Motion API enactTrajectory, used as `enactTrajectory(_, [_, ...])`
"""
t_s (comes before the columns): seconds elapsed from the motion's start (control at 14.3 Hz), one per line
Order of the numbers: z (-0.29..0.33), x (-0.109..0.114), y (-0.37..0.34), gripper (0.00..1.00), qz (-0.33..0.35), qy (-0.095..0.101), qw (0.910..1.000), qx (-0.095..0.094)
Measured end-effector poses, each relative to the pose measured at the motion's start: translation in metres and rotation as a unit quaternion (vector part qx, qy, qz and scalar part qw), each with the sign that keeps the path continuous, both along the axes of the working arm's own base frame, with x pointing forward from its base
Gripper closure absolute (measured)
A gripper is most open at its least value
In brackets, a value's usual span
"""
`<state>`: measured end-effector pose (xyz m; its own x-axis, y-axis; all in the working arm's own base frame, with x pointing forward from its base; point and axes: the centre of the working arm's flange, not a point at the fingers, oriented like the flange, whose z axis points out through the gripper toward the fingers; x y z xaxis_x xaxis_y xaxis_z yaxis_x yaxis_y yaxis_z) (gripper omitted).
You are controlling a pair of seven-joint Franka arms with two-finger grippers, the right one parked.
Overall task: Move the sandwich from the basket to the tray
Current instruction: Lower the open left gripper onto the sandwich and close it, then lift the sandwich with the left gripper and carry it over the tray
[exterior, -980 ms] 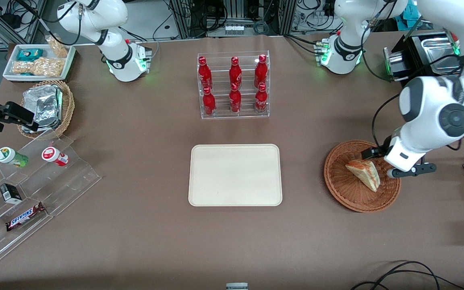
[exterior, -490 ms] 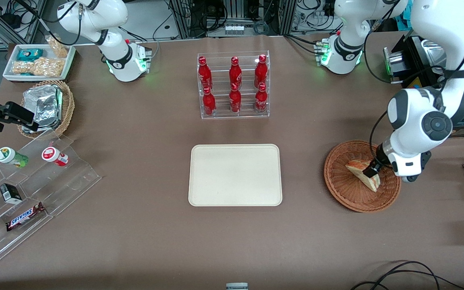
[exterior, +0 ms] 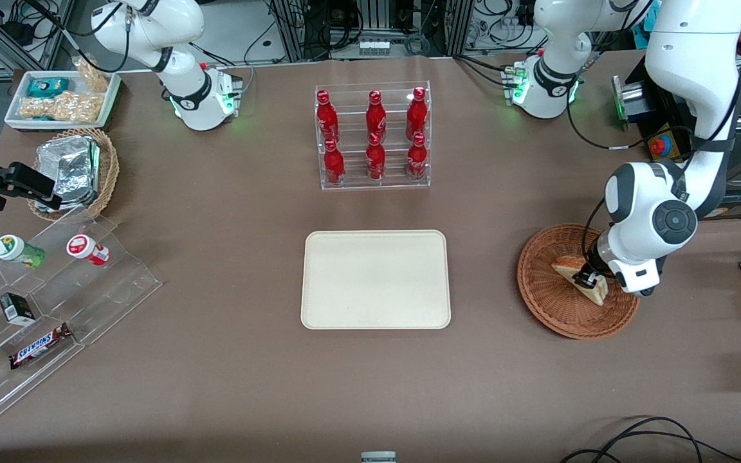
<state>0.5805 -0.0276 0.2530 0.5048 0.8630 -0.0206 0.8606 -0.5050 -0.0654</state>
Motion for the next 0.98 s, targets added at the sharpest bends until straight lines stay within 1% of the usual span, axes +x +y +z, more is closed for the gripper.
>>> enactTrajectory(0.07, [0.004, 0.002, 0.000, 0.60, -0.001, 0.004, 1.0000, 0.001])
enactTrajectory(0.14, [0.011, 0.005, 0.000, 0.65, -0.005, 0.017, 0.9998, 0.003])
enactTrajectory(0.21, [0.023, 0.009, 0.001, 0.70, -0.012, 0.036, 0.9992, 0.008])
enactTrajectory(0.28, [0.040, 0.015, 0.000, 0.78, -0.021, 0.056, 0.9981, 0.012])
enactTrajectory(0.35, [0.059, 0.020, -0.003, 0.82, -0.030, 0.072, 0.9969, 0.014])
enactTrajectory(0.42, [0.075, 0.025, -0.010, 0.83, -0.038, 0.078, 0.9961, 0.014])
enactTrajectory(0.56, [0.092, 0.028, -0.040, 0.85, -0.066, 0.071, 0.9952, 0.014])
enactTrajectory(0.63, [0.093, 0.027, -0.064, 0.85, -0.090, 0.064, 0.9938, 0.013])
enactTrajectory(0.7, [0.093, 0.026, -0.092, 0.85, -0.128, 0.051, 0.9904, 0.008])
enactTrajectory(0.77, [0.090, 0.023, -0.125, 0.85, -0.175, 0.038, 0.9838, 0.002])
enactTrajectory(0.84, [0.087, 0.020, -0.161, 0.85, -0.219, 0.026, 0.9754, -0.006])
enactTrajectory(0.98, [0.079, 0.013, -0.234, 0.85, -0.277, 0.011, 0.9606, -0.023])
